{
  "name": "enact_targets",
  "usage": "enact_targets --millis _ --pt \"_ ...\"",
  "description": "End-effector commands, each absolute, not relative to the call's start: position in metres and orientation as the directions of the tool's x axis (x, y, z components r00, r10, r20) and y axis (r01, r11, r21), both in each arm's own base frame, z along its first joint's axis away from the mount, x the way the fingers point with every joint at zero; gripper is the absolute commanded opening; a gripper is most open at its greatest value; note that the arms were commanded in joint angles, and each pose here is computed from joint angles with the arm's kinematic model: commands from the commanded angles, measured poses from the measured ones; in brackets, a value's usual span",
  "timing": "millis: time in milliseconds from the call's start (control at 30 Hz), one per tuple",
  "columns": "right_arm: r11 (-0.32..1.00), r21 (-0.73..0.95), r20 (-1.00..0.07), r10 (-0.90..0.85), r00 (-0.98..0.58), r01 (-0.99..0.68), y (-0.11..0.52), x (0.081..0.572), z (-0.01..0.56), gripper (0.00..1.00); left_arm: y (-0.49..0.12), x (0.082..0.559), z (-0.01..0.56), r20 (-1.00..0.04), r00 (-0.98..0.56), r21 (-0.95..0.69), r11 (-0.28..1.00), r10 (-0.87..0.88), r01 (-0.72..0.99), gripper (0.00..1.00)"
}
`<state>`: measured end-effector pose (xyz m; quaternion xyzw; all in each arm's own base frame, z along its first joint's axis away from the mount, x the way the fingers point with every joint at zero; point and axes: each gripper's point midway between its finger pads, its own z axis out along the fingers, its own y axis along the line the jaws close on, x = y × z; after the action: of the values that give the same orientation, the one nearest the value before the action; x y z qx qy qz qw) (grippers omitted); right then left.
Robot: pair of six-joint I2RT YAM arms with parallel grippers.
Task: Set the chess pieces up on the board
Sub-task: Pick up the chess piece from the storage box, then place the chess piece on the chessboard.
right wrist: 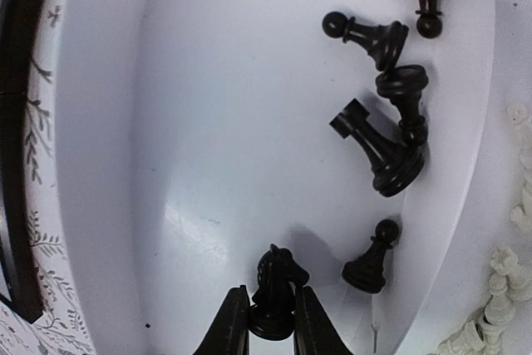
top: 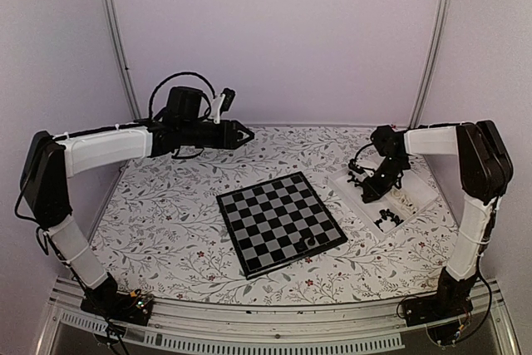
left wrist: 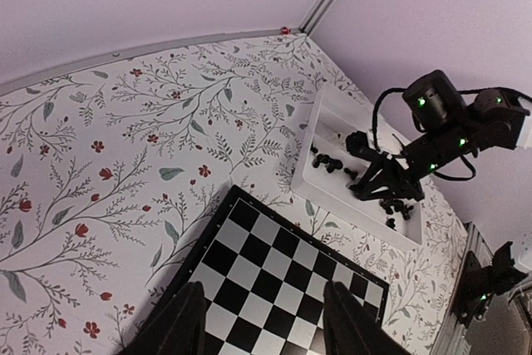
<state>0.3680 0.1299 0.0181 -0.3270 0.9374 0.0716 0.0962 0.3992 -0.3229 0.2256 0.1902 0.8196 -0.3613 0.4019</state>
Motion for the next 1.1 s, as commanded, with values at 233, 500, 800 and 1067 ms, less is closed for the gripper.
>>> enact_targets --millis 233,500,800,1067 --pt "0.517 0.046 -0.646 -0.637 -0.420 -0.855 0.200 0.357 0.152 0.13 -0.406 0.372 0.222 -0.676 -0.734 -0.638 0.441 0.074 0.632 0.49" --pt "0.324 -0.071 -0.703 -0.687 -0.183 -0.943 0.261 0.331 0.189 0.14 -0.460 0.340 0.218 -0.560 -0.822 -0.800 0.194 0.103 0.568 0.49" --pt "0.253 -0.100 -0.682 -0.722 -0.119 -0.962 0.288 0.310 0.183 0.15 -0.485 0.312 0.200 -0.490 -0.856 -0.858 0.081 0.164 0.507 0.47" --pt "0.245 -0.109 -0.689 -0.717 -0.104 -0.964 0.296 0.306 0.188 0.15 -0.494 0.306 0.183 -0.453 -0.869 -0.872 0.103 0.200 0.478 0.43"
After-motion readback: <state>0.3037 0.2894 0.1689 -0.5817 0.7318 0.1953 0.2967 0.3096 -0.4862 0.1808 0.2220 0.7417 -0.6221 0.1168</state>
